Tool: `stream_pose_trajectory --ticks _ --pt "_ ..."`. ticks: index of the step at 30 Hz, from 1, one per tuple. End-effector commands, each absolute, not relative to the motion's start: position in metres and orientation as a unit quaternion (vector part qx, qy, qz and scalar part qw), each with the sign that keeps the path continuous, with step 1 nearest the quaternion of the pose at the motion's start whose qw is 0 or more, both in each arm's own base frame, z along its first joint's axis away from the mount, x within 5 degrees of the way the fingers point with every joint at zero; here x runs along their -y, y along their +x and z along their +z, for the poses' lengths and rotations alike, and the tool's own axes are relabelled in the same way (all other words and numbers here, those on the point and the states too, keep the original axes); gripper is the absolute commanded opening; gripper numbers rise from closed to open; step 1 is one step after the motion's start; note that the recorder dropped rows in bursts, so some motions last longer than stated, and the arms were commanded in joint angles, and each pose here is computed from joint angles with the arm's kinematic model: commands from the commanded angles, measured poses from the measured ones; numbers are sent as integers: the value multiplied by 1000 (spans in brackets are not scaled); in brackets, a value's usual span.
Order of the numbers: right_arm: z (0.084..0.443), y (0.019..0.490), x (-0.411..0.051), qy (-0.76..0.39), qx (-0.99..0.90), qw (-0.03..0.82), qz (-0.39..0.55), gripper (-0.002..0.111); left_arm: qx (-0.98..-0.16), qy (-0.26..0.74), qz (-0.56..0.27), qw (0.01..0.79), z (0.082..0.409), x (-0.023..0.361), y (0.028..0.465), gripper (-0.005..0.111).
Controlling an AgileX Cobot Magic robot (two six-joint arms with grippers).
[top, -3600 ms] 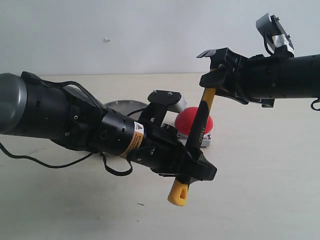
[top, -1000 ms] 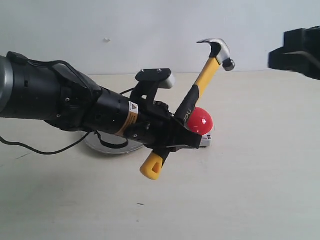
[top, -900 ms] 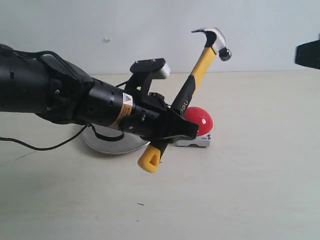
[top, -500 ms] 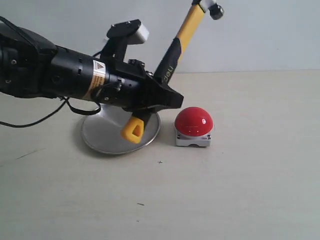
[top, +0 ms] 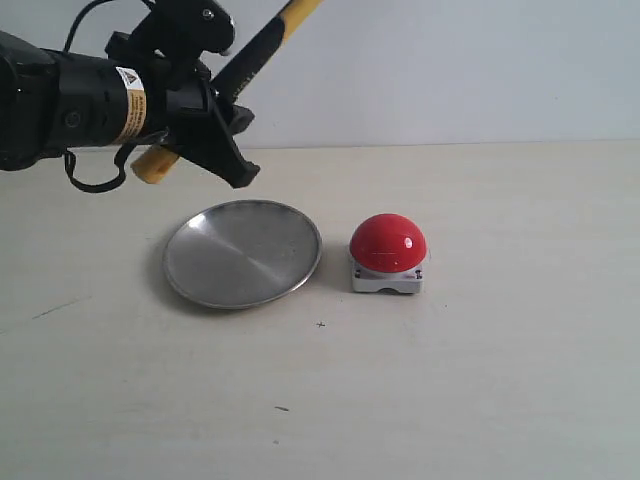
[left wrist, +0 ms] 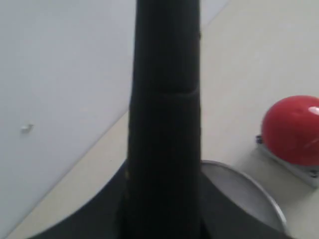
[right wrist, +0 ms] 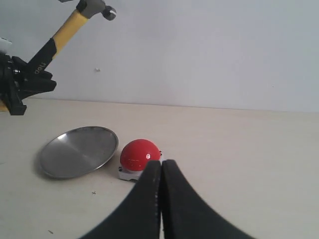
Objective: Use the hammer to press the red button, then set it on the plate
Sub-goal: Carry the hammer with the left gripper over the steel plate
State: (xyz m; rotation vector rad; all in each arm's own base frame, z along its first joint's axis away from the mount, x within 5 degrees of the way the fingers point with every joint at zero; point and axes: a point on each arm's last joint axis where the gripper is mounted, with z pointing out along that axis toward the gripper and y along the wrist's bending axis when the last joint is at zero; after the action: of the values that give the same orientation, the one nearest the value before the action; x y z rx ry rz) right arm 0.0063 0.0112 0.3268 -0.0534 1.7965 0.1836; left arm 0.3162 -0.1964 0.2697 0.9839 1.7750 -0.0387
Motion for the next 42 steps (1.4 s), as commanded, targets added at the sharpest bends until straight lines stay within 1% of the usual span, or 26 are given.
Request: stream_pose_trajectory --ticks 1,4,7,10,11,14,17,21,24,29,35,39,42 --pt "325 7 -11 -23 -783 617 76 0 -758 348 46 550 282 181 323 0" --pt "325 7 -11 -23 -783 617 76 0 -765 338 133 532 281 167 326 0" --pt "325 7 -11 -24 -783 617 76 0 -779 351 219 471 275 152 325 0" --pt "325 7 -11 -25 -783 618 75 0 -804 366 242 402 267 144 319 0" --pt "325 7 -11 -25 -783 618 75 0 -816 370 235 377 263 143 315 0" --pt "325 7 -11 -25 -783 618 75 0 -858 369 176 312 257 145 303 0" --pt "324 6 -11 -25 -785 615 74 0 -885 366 111 267 258 150 290 0" --pt "320 5 -10 -27 -797 599 70 0 -903 360 3 234 263 161 271 0" --pt "319 5 -10 -29 -804 590 70 0 -905 353 -78 223 268 171 261 0" --pt "317 4 -10 -30 -809 583 67 0 -882 384 -169 213 270 187 246 0" --pt "316 4 -10 -30 -814 577 67 0 -853 448 -158 217 260 209 226 0" --pt "316 4 -10 -30 -814 577 67 0 -846 452 -161 235 260 216 224 0" --pt "315 4 -10 -30 -814 576 68 0 -851 444 -158 232 253 219 228 0"
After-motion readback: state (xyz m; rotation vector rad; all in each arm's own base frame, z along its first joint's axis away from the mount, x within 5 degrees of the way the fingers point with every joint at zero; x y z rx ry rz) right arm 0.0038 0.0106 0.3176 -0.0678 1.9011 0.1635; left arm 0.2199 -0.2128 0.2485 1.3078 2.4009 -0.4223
